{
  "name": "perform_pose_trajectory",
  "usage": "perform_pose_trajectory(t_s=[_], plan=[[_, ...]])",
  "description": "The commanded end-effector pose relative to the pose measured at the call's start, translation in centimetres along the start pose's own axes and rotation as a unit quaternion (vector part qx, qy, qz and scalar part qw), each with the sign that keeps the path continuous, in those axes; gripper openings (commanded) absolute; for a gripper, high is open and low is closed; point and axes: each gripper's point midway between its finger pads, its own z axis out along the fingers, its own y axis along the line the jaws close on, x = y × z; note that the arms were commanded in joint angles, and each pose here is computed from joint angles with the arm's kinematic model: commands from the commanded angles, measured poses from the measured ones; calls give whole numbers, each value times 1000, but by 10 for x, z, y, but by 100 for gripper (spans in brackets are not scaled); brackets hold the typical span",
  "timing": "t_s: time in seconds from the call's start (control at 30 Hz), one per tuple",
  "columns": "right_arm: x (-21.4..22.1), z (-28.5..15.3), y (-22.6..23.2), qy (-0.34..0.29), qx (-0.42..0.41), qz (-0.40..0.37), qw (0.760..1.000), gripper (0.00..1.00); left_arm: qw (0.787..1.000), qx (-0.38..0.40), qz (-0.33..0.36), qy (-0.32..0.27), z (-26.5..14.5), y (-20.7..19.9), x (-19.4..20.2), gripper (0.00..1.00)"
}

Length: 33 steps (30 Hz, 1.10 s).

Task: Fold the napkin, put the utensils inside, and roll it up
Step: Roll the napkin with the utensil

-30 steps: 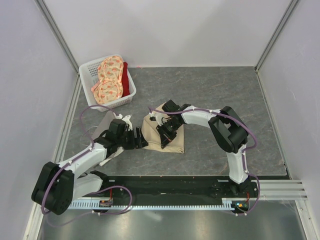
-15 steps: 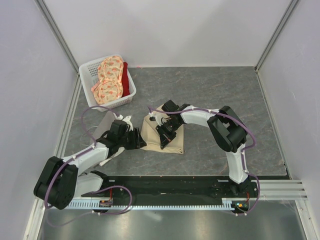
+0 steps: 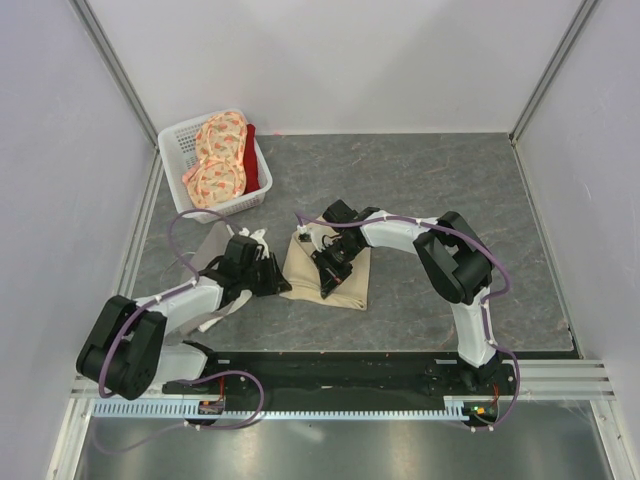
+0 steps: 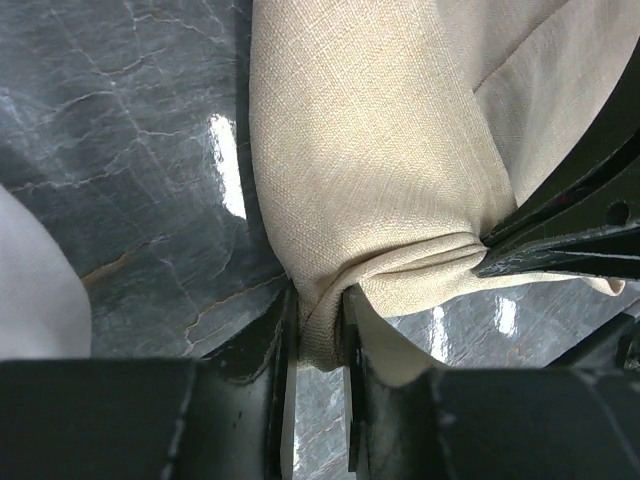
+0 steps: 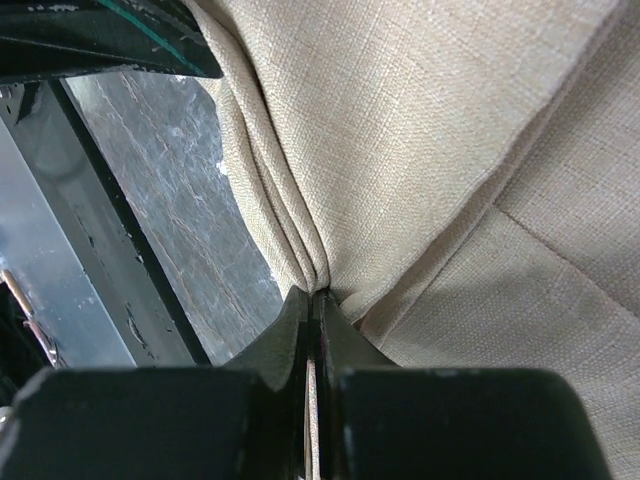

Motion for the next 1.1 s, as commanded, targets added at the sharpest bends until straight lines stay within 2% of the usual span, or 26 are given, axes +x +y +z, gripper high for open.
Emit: perform_pose_trajectory(t_s=[0.0, 0.03, 0.07, 0.13, 0.17, 0.23, 0.27, 0.3, 0.33, 0.4, 0.57, 0.73, 1.07], plan=[[-12, -14, -3, -14, 43, -23, 999, 6, 998, -46, -9, 35, 4, 19, 13, 2], [-18, -26, 3, -31, 54, -32, 998, 12, 998, -47, -10, 39, 4, 18, 14, 2], [-22, -34, 2, -42, 73, -39, 996, 22, 998, -46, -8, 45, 4, 17, 13, 2], [-25, -55, 11, -67, 98, -61, 991, 32, 998, -45, -7, 52, 5, 15, 12, 2], [-26, -63, 11, -77, 113, -65, 988, 42, 997, -49, -8, 59, 4, 16, 14, 2], [-19, -83, 12, -94, 155, -72, 981, 48, 997, -47, -10, 67, 5, 14, 12, 2], [-15, -87, 13, -98, 164, -71, 979, 55, 996, -49, -11, 76, 5, 14, 15, 2], [1, -87, 8, -90, 177, -60, 978, 58, 995, -48, -11, 81, 4, 13, 15, 2], [2, -98, 14, -108, 185, -64, 975, 61, 995, -46, -9, 84, 5, 10, 13, 2], [26, -96, 12, -102, 194, -43, 975, 69, 995, -46, -10, 92, 4, 10, 14, 2], [50, -109, 18, -140, 210, -44, 967, 73, 994, -46, -7, 97, 4, 9, 10, 2], [56, -101, 27, -147, 176, -54, 972, 73, 994, -36, -7, 104, 5, 6, 10, 2], [63, -76, 9, -89, 172, -21, 981, 70, 994, -38, -7, 105, 3, 6, 8, 2]])
